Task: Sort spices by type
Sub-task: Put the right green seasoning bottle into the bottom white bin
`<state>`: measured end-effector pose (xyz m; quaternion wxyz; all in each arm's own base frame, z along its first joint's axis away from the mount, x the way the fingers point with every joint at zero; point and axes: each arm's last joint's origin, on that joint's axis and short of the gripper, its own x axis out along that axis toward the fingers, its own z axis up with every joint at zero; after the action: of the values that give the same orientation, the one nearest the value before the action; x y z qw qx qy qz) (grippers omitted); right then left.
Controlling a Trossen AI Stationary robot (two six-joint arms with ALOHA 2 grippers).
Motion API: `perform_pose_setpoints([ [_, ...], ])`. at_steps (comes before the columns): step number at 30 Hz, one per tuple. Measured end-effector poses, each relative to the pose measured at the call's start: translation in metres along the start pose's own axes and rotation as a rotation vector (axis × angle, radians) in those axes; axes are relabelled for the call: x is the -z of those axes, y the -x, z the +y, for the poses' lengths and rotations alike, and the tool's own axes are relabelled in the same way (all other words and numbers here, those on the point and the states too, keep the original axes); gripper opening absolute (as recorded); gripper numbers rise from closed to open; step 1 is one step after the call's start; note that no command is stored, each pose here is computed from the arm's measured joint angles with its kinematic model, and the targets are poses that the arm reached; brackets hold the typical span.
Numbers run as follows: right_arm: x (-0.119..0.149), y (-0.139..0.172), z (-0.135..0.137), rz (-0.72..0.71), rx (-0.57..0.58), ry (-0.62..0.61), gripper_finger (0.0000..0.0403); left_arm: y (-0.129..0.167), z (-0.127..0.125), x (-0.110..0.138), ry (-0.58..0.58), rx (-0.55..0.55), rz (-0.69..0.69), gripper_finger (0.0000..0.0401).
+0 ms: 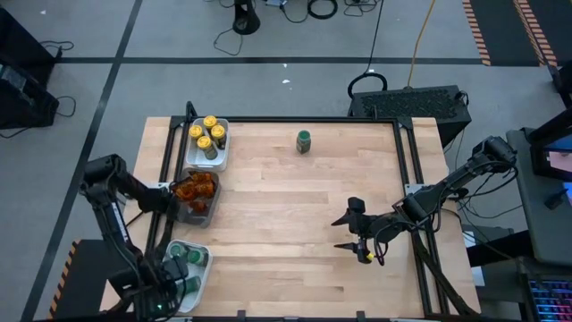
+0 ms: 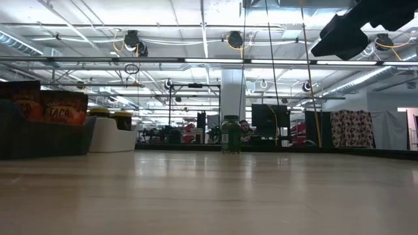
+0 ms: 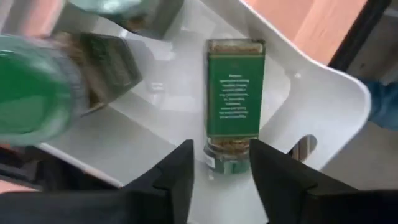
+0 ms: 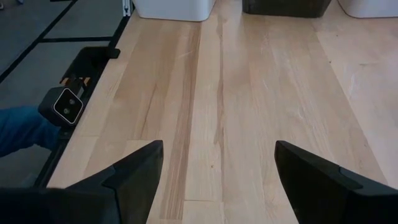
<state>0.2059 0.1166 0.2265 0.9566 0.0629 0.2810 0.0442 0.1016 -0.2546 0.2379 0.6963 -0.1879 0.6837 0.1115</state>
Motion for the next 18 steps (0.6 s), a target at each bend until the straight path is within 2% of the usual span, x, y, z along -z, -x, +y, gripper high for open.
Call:
perform_pose_setpoints([
  [5,0.0,0.0,0.0,0.002,0.0,0.016,0.029,-0.018,-0.006,-0.001,0.007,-0.053,0.025,0.0218],
  [11,-0.001,-0.001,-0.002,0.0,0.007,0.027,0.029,-0.02,-0.007,-0.006,0.022,-0.049,0.02,0.0289],
  [15,-0.001,-0.001,-0.003,-0.001,0.01,0.017,0.029,-0.021,-0.013,-0.006,-0.009,-0.007,0.018,0.032],
  [18,-0.001,-0.001,-0.003,-0.001,0.009,0.016,0.029,-0.024,-0.016,-0.006,-0.036,0.013,0.008,0.0328],
])
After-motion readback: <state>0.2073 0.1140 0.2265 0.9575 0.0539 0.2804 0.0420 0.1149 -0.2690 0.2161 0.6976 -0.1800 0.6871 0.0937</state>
